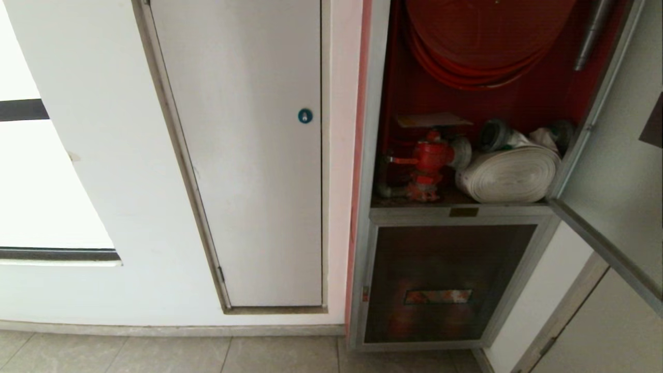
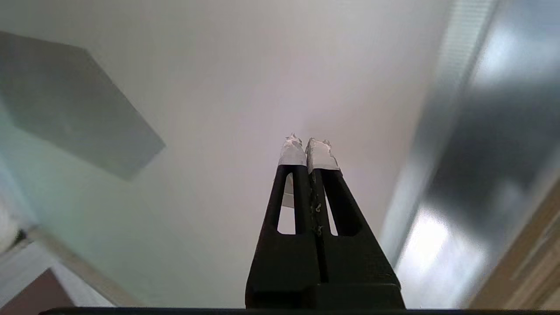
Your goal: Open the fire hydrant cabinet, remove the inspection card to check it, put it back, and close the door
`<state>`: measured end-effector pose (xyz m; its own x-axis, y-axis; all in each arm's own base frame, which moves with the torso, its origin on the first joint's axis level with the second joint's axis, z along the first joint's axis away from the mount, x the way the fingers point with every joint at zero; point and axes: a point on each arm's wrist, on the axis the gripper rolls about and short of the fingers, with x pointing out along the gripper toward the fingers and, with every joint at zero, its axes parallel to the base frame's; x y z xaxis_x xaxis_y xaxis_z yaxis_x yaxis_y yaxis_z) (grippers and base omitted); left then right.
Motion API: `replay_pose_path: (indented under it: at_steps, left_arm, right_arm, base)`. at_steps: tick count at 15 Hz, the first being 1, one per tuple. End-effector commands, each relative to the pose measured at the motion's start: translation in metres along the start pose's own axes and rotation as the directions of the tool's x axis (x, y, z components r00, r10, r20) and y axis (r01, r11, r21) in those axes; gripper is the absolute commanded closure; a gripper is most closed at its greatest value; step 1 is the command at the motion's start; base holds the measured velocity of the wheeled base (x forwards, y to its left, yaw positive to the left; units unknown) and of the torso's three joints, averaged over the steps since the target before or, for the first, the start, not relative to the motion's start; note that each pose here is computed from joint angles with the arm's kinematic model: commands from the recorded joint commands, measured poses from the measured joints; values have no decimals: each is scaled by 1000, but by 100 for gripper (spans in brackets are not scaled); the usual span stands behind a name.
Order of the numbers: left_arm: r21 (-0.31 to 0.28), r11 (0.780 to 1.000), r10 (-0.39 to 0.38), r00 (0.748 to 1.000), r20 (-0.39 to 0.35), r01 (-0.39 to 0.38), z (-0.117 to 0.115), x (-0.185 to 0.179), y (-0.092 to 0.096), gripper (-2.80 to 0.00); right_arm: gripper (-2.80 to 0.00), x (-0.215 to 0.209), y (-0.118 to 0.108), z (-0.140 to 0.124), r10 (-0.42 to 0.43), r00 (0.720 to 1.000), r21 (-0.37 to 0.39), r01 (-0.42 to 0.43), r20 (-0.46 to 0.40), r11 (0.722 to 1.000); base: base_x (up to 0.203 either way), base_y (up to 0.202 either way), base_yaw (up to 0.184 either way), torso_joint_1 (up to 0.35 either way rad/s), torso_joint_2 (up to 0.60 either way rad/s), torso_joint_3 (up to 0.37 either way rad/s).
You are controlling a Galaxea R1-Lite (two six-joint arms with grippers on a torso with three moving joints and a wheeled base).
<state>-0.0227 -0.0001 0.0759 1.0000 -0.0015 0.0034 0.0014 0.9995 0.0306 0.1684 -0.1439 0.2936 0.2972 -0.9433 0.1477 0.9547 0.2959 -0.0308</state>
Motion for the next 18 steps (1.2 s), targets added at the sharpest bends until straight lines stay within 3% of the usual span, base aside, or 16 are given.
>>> replay_pose_path:
  at_steps: [1, 3, 6, 8, 13, 18]
  left_arm:
    - [0, 1000, 1, 1000, -2, -1, 0, 0, 0, 0]
    - [0, 1000, 0, 1000, -2, 0, 0, 0, 0, 0]
    - [0, 1000, 0, 1000, -2, 0, 0, 0, 0, 0]
    - [0, 1000, 0, 1000, -2, 0, 0, 0, 0, 0]
    - [0, 1000, 0, 1000, -2, 0, 0, 0, 0, 0]
    - [0, 1000, 0, 1000, -2, 0, 0, 0, 0, 0]
  right_arm:
    - [0, 2, -1, -2, -9, 1000, -4, 9, -3, 1000]
    - [0, -4, -1, -1, 16, 1000, 1, -16, 3, 1000]
    - [0, -33, 12, 3, 182, 983, 20, -182, 23, 983]
    - [0, -59, 18, 3, 296, 954, 32, -297, 33, 954]
    - [0, -120, 14, 0, 547, 834, 65, -551, 74, 832]
    - [0, -160, -20, 7, 701, 688, 55, -720, 189, 692]
  base:
    - [0, 0, 0, 0, 0, 0]
    - [0, 0, 0, 0, 0, 0]
    - [0, 0, 0, 0, 0, 0]
    - [0, 0, 0, 0, 0, 0]
    - [0, 0, 0, 0, 0, 0]
    - [0, 0, 0, 0, 0, 0]
